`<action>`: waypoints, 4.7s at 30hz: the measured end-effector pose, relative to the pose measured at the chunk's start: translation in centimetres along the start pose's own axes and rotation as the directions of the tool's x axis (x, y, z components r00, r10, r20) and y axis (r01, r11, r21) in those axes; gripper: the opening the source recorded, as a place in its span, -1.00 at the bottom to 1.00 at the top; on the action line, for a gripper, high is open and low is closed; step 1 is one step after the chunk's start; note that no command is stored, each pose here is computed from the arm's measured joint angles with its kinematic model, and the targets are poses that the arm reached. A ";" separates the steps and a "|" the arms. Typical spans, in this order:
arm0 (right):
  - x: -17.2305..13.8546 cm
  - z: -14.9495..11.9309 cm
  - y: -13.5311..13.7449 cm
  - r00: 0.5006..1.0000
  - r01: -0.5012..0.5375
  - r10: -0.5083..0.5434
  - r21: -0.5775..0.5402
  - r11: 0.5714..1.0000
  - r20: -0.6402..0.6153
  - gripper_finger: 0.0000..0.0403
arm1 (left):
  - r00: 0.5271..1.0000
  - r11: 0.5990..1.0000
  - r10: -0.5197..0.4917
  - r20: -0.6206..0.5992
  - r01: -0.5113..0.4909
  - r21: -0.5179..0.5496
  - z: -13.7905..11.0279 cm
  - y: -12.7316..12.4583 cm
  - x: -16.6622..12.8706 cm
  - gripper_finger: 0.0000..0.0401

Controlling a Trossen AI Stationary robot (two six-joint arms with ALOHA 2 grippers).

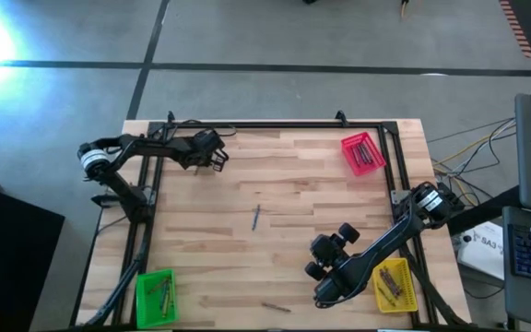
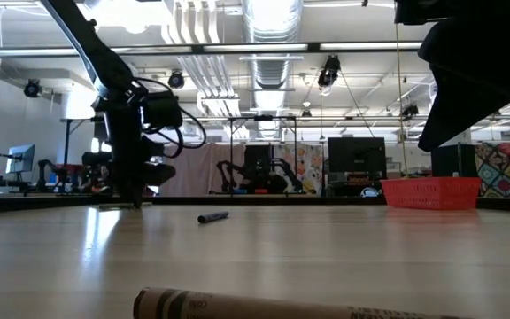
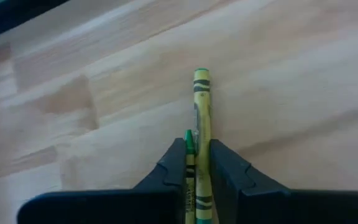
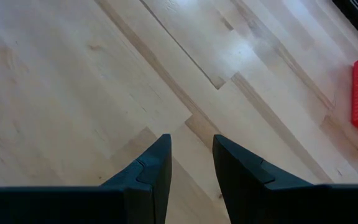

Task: Sort crayons
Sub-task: Put the green crayon into the green bin

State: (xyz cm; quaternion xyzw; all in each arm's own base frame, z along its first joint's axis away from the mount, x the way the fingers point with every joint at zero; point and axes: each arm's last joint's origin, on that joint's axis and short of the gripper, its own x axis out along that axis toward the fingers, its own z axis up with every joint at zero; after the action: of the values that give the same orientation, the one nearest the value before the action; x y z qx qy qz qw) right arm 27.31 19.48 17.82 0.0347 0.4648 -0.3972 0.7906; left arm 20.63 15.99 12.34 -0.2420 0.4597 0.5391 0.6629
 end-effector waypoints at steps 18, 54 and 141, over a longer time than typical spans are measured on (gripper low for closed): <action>0.0 0.0 0.0 1.000 -0.002 0.002 -0.001 1.000 0.001 -0.45 | 0.977 0.978 -0.203 0.064 0.199 0.062 -0.5 -1.8 -4.0 -1.00; 0.5 -0.3 -0.2 1.000 0.013 -0.013 -0.002 1.000 -0.003 -0.45 | 0.921 0.908 -0.370 0.123 0.331 0.257 -4.4 -8.2 -1.2 -0.96; 0.6 1.1 0.8 0.988 -0.091 0.095 0.038 0.995 -0.121 -0.45 | 0.666 0.259 -0.387 -0.638 0.742 0.618 -35.5 1.9 -28.9 -0.99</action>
State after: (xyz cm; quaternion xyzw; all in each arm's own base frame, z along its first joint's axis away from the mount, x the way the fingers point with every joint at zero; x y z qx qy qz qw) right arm 28.75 19.22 17.75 0.0932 0.5038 -0.3645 0.7776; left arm 6.63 -26.61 21.49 -0.1309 0.6500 -0.0941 0.7427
